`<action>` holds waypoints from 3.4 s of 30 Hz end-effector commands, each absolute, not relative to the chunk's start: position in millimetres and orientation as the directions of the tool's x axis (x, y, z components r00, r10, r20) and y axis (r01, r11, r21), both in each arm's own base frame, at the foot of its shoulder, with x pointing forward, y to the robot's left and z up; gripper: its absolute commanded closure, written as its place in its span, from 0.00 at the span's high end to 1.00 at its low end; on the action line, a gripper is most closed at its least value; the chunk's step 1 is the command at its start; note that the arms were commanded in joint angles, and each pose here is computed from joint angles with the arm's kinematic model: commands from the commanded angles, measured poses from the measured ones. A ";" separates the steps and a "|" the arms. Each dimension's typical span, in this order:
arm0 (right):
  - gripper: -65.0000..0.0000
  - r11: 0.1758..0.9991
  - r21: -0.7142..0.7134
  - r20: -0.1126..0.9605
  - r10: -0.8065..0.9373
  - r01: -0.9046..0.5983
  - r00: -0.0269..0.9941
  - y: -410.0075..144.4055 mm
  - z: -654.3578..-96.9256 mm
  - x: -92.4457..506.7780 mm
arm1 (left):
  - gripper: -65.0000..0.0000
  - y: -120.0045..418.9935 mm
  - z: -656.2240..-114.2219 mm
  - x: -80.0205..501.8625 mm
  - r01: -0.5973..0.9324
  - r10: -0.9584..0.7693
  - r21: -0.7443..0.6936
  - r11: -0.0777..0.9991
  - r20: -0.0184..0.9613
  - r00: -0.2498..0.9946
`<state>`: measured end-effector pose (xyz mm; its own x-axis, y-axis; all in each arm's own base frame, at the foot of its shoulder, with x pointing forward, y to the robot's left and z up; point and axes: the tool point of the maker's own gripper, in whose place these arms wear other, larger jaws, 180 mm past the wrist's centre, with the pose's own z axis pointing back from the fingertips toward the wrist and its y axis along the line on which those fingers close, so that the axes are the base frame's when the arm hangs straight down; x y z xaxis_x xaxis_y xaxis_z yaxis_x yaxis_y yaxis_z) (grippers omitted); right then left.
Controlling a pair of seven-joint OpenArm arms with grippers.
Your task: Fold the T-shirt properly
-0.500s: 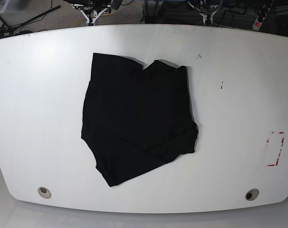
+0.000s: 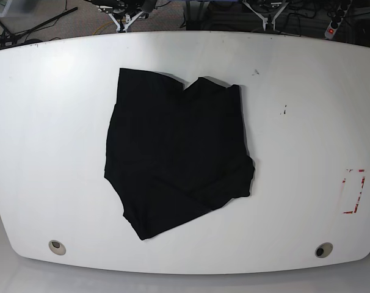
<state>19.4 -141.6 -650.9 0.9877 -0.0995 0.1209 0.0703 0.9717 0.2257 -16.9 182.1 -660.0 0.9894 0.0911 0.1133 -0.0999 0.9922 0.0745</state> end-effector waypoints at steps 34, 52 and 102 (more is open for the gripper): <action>0.39 0.979 0.154 0.351 0.073 -0.135 0.934 -145.8 -526.3 -35.8 | 0.74 201.1 -509.3 -60.2 -0.013 -0.074 0.186 0.982 0.450 0.890; 0.39 0.962 0.272 0.490 -0.139 0.001 0.860 -152.5 -391.4 -14.5 | 0.74 195.2 -363.0 3.6 0.045 -0.193 0.229 0.972 0.680 0.708; 0.69 0.935 0.340 0.697 -0.176 -0.105 0.695 -202.2 -353.3 349.3 | 0.83 207.1 -342.1 89.6 -0.058 -0.044 0.086 0.995 0.857 0.513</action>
<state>338.4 -199.2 -359.6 0.7151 -0.1731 0.6773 -0.0829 0.9410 0.3280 89.6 207.3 -349.3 0.5314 -0.0357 0.8464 -0.0640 0.9946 0.0821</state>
